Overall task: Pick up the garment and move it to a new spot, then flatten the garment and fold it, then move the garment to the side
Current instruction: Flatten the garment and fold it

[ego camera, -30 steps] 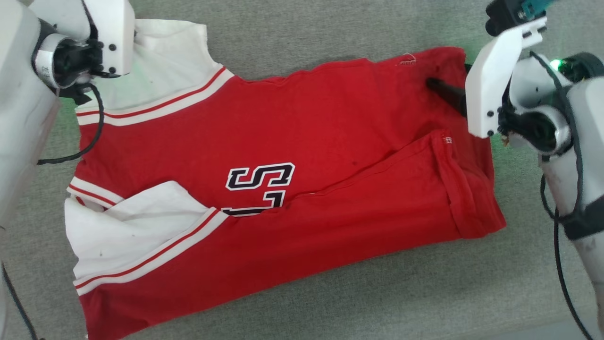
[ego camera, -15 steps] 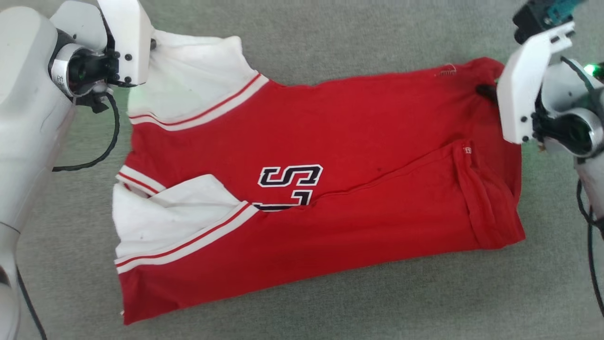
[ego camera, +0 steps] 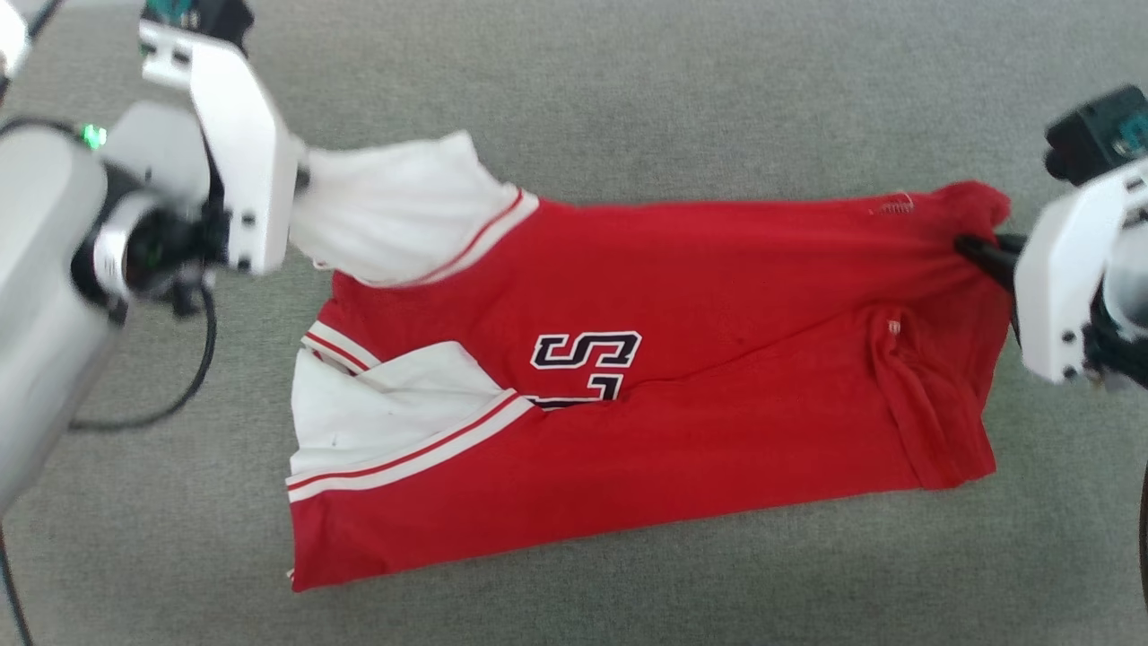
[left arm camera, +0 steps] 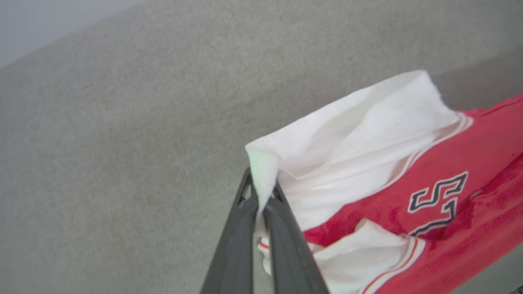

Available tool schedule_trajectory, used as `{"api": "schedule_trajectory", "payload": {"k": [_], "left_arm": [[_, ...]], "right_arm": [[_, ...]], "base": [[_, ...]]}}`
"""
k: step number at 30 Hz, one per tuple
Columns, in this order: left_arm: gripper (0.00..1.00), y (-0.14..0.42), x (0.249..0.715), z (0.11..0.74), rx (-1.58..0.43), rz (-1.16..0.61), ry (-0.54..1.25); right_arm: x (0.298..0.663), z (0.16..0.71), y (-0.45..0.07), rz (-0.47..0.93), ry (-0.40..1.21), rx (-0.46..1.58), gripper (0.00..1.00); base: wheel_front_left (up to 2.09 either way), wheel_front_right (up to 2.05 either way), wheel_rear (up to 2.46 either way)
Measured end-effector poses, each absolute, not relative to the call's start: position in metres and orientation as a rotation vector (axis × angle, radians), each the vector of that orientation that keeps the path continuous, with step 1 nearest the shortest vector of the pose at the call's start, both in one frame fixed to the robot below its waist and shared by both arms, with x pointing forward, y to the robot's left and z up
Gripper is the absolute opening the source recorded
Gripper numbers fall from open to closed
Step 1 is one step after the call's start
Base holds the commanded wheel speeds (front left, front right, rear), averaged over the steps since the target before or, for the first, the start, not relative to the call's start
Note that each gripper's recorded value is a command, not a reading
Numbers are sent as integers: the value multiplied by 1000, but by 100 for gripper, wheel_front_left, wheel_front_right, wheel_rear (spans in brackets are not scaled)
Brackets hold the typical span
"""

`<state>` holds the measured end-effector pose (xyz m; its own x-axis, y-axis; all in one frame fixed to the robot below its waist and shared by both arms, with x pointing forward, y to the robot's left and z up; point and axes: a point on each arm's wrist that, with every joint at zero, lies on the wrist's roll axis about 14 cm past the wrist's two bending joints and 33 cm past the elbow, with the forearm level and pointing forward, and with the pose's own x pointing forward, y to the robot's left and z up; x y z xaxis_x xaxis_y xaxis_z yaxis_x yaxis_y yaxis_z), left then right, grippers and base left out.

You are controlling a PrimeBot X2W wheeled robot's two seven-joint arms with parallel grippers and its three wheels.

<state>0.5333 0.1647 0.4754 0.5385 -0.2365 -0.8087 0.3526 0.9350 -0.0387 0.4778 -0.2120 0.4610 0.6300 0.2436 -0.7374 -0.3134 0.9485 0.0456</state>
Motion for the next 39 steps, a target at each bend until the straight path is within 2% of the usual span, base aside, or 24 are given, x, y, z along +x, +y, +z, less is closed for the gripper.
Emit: {"api": "schedule_trajectory", "payload": {"k": [5, 14, 15, 16, 17, 18, 19, 20, 25, 32, 39], "left_arm": [[0, 172, 486, 471, 151, -332, 1003], [0, 164, 402, 434, 67, -329, 1178], [0, 164, 395, 429, 59, -329, 1194], [6, 163, 391, 424, 34, -327, 1210], [24, 164, 388, 418, 16, -321, 1224], [38, 165, 386, 413, 15, -319, 1230], [68, 165, 387, 409, 6, -315, 1224], [100, 168, 388, 406, -3, -304, 1219], [100, 169, 404, 408, -48, -300, 1112], [100, 166, 431, 440, -91, -334, 819], [100, 180, 440, 461, -131, -292, 551]], "right_arm": [[454, 466, -215, 320, 823, -70, 0], [402, 426, -219, 279, 955, -1, 0], [398, 422, -216, 280, 963, 6, 6], [397, 418, -213, 281, 968, 12, 19], [395, 414, -211, 281, 970, 15, 36], [394, 410, -210, 279, 974, 22, 65], [393, 407, -208, 279, 979, 24, 95], [391, 404, -206, 281, 984, 30, 100], [392, 406, -206, 273, 972, 63, 100], [390, 422, -220, 235, 947, 92, 100], [384, 410, -228, 202, 1003, 123, 100]], "base": [[0, 0, 0], [0, 0, 0], [0, 0, 0], [0, 0, 0], [0, 0, 0], [0, 0, 0], [0, 0, 0], [0, 0, 0], [0, 0, 0], [0, 0, 0], [0, 0, 0]]}}
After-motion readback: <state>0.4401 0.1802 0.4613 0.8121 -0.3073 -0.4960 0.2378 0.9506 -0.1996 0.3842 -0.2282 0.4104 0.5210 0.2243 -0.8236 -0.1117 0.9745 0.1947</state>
